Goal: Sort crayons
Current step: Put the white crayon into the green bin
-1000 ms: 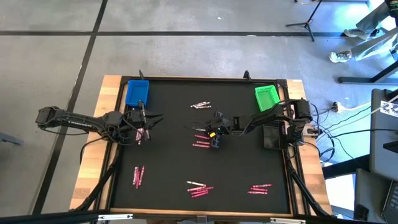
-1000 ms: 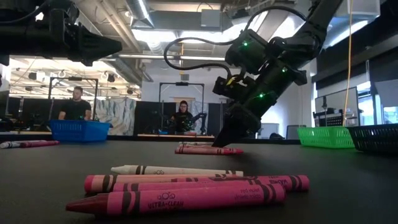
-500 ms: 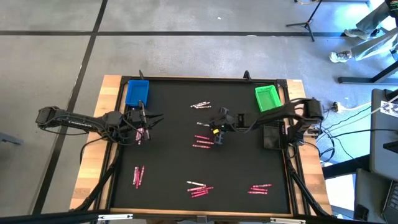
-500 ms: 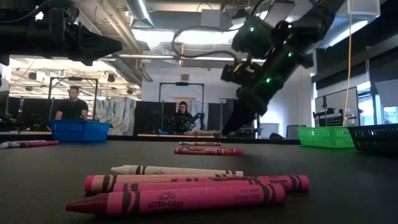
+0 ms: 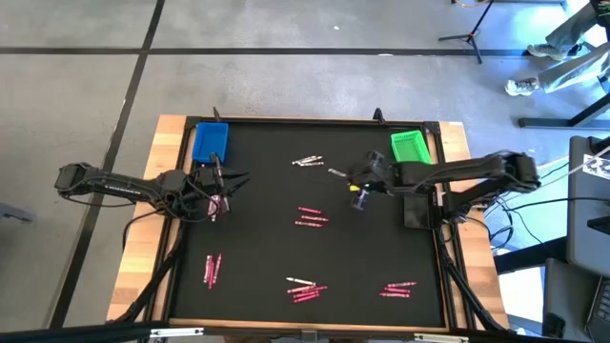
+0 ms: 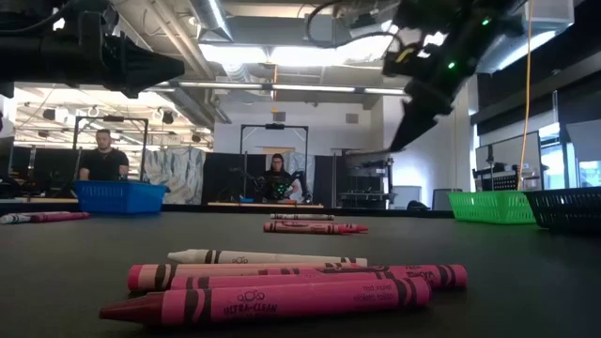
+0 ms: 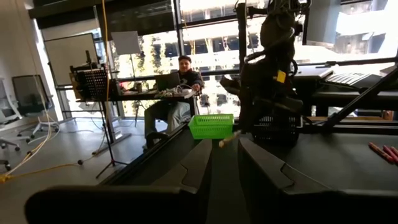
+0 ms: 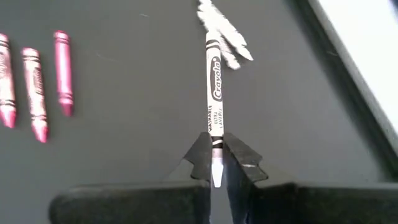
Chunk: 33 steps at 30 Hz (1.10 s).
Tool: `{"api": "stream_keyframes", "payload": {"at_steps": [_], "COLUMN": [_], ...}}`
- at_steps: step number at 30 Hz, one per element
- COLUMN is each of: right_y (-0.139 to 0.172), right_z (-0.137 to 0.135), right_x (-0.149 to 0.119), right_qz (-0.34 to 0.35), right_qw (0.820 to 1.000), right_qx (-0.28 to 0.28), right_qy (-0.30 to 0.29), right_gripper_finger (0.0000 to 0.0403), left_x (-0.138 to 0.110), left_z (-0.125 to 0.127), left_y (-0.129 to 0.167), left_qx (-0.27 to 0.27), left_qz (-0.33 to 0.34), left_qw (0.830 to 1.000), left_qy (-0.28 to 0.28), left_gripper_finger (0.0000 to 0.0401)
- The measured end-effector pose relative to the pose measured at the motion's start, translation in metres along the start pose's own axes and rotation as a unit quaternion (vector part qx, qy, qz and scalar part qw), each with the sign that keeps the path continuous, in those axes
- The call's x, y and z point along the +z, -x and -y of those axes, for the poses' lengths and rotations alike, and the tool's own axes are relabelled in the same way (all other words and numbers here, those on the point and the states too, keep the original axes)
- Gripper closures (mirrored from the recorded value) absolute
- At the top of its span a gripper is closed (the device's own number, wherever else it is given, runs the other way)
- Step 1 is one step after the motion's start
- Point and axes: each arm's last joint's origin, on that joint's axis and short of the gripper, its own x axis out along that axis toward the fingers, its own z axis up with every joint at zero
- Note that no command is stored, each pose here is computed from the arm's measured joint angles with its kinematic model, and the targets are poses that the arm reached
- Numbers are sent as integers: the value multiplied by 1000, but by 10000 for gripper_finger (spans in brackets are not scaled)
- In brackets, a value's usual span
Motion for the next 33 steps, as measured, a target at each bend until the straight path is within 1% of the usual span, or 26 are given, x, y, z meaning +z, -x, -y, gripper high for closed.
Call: {"api": "stream_keyframes", "payload": {"at_steps": [5, 10, 13, 17, 22, 26, 29, 33], "right_y": [26, 46, 51, 50, 41, 33, 26, 17], "right_z": [17, 32, 38, 43, 57, 73, 86, 102], "right_x": [-13, -28, -42, -63, -79, -84, -87, -93], "right_qz": [-28, -46, -56, -82, -109, -126, -140, -152], "right_qw": [997, 984, 975, 962, 947, 932, 923, 915], "right_qx": [-75, -165, -208, -249, -272, -290, -294, -281], "right_qy": [-19, -40, -53, -72, -133, -177, -207, -246], "right_gripper_finger": [384, 384, 384, 384, 384, 384, 384, 384], "left_x": [2, 3, 3, 2, 2, 2, 2, 2], "left_z": [-1, -2, -2, -2, -2, -2, -2, -2], "left_y": [0, 0, 0, 0, 0, 0, 0, 0], "left_qx": [8, 25, 25, 25, 25, 25, 25, 25], "left_qz": [7, 11, 10, 10, 10, 10, 10, 10], "left_qw": [1000, 1000, 1000, 1000, 1000, 1000, 1000, 1000], "left_qy": [2, 4, 4, 4, 4, 4, 4, 4], "left_gripper_finger": [330, 330, 330, 330, 330, 330, 330, 330]}}
